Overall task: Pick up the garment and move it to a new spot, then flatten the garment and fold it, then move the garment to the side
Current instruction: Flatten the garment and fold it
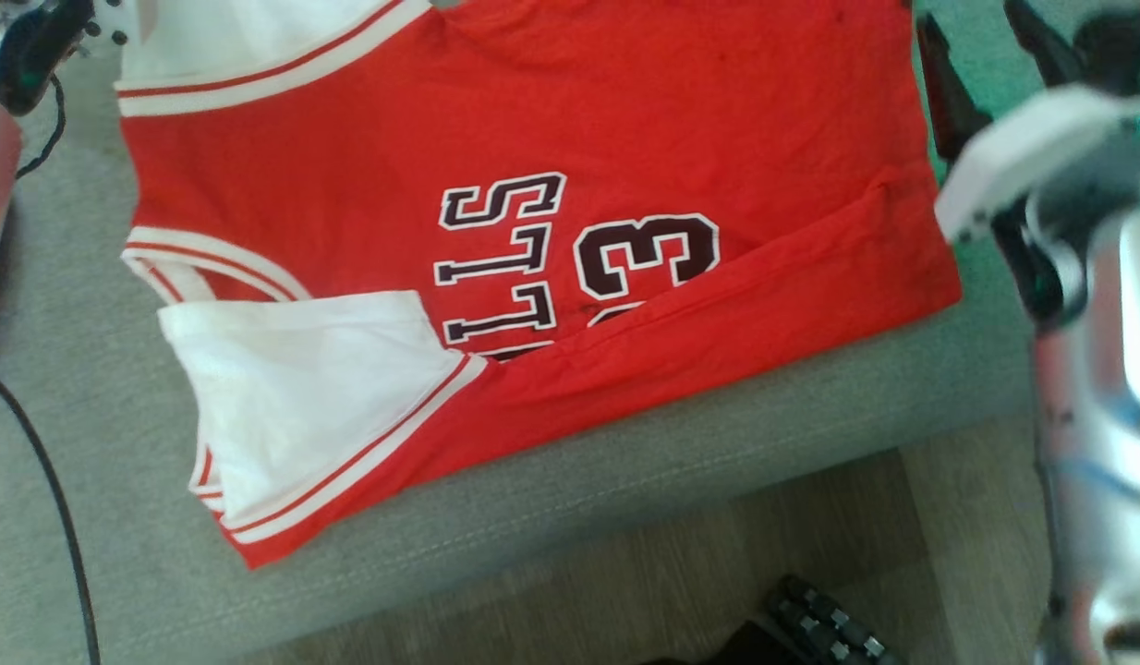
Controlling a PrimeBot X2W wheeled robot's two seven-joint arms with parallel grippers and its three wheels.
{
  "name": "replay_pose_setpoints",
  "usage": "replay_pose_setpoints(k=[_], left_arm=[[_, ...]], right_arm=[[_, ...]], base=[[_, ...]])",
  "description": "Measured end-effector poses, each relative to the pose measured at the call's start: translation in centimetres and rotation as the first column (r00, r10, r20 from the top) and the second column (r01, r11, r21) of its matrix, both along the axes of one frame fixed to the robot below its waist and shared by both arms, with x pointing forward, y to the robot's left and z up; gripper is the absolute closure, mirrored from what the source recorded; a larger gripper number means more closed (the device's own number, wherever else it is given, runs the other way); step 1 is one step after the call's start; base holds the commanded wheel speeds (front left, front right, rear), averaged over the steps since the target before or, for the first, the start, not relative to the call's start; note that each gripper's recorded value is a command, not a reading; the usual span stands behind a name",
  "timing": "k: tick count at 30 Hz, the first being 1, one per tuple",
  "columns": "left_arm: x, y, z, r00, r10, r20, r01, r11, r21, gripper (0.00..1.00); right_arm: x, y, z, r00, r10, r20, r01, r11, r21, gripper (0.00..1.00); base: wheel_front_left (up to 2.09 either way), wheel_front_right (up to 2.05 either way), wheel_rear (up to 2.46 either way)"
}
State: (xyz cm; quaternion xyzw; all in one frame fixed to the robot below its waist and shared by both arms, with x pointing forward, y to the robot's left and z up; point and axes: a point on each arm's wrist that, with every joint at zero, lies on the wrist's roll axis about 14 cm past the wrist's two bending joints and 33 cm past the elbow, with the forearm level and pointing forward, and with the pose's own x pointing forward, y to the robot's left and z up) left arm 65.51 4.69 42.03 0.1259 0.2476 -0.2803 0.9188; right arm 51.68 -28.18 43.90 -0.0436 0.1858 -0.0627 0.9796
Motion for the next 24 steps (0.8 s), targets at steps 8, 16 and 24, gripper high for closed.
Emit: replay_pose_setpoints(k=[8,16,24], left_arm=[[-0.7,0.7,1.7,0.999,-0.02,0.048,0.02,1.0,-0.003,1.0],[-1.3,1.7,1.4,0.999,-0.025,0.041,0.025,1.0,0.015,1.0],[-1.6,2.1,1.7,0.999,-0.027,0.047,0.026,0.999,0.024,1.0]], right_arm=[[3.9,1.6,-1.2,0.987,0.027,-0.157,-0.022,0.999,0.037,0.0],[6.2,2.9,-2.4,0.96,0.064,-0.272,-0.058,0.998,0.033,0.03],[6.2,2.3,-2.8,0.945,0.057,-0.321,-0.055,0.998,0.017,0.5]], base=[[0.0,0.0,0.0],[0.0,0.0,0.0],[0.0,0.0,0.0]])
